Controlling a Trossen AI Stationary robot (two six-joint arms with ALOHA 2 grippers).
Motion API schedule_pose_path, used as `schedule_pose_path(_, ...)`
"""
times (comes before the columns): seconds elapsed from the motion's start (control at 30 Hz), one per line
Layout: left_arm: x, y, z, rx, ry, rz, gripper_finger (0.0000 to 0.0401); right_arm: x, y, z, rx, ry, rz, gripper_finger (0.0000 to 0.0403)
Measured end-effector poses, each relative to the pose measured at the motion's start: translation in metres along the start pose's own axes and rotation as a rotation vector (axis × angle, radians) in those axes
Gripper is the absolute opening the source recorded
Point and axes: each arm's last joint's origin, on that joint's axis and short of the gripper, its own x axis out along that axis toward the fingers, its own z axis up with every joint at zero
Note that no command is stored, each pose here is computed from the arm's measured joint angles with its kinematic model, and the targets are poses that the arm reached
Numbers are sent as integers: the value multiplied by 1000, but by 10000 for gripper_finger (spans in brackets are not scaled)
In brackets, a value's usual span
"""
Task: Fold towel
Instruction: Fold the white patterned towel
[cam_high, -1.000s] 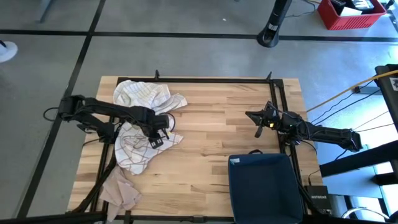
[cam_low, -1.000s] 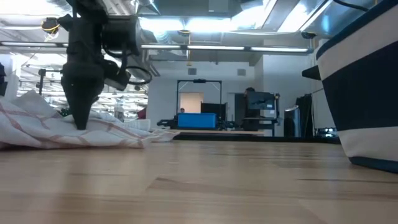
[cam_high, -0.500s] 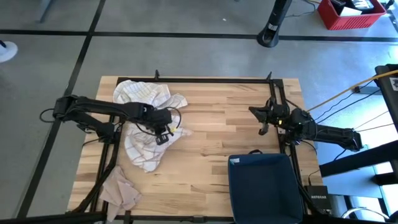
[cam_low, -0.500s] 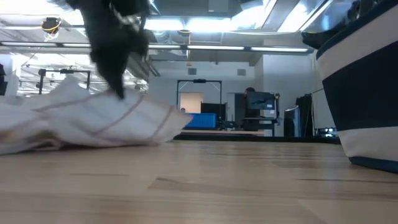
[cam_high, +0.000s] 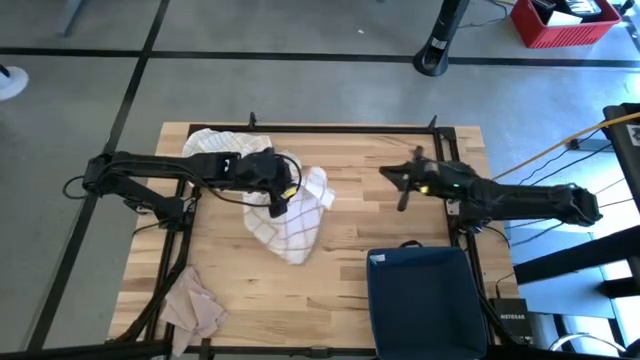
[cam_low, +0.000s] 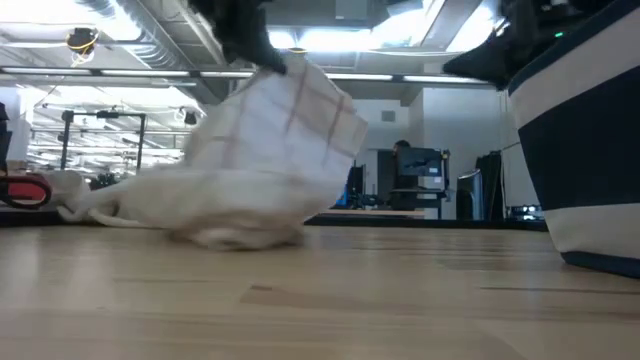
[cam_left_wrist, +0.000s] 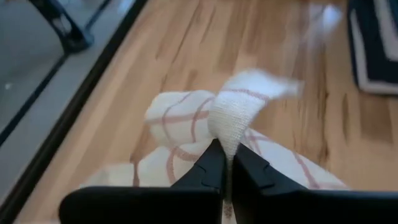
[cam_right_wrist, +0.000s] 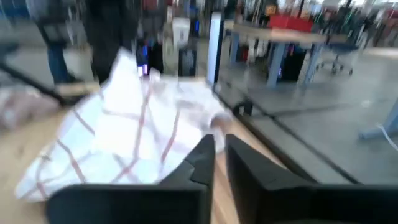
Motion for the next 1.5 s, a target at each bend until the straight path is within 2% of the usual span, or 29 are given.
schedule_pose_path(0.2,0,1,9,5,-90,37,7,37,8,-9,-158,183,78,134)
schedule_pose_path(0.37,0,3,13,-11,-130,57,7,59,13,-23,-291,281,115,166)
schedule_pose_path(0.5,0,5,16,-39,-158,61,7,75,16,-29,-388,256,125,170)
schedule_pose_path(0.6,-1,5,18,-46,-182,61,7,86,20,-29,-469,183,118,170)
schedule_pose_path(0.77,-1,5,21,-55,-209,60,7,100,32,-33,-641,107,33,170)
schedule_pose_path(0.93,-2,5,23,-63,-231,62,8,110,45,-45,-766,109,-64,170)
schedule_pose_path(1.1,-2,5,25,-69,-250,61,8,118,51,-46,-809,16,-158,170)
schedule_pose_path(1.3,-2,5,25,-69,-249,61,8,135,56,-45,-839,38,-149,170)
schedule_pose_path(1.5,-2,5,24,-68,-245,61,8,145,62,-28,-846,26,-251,170)
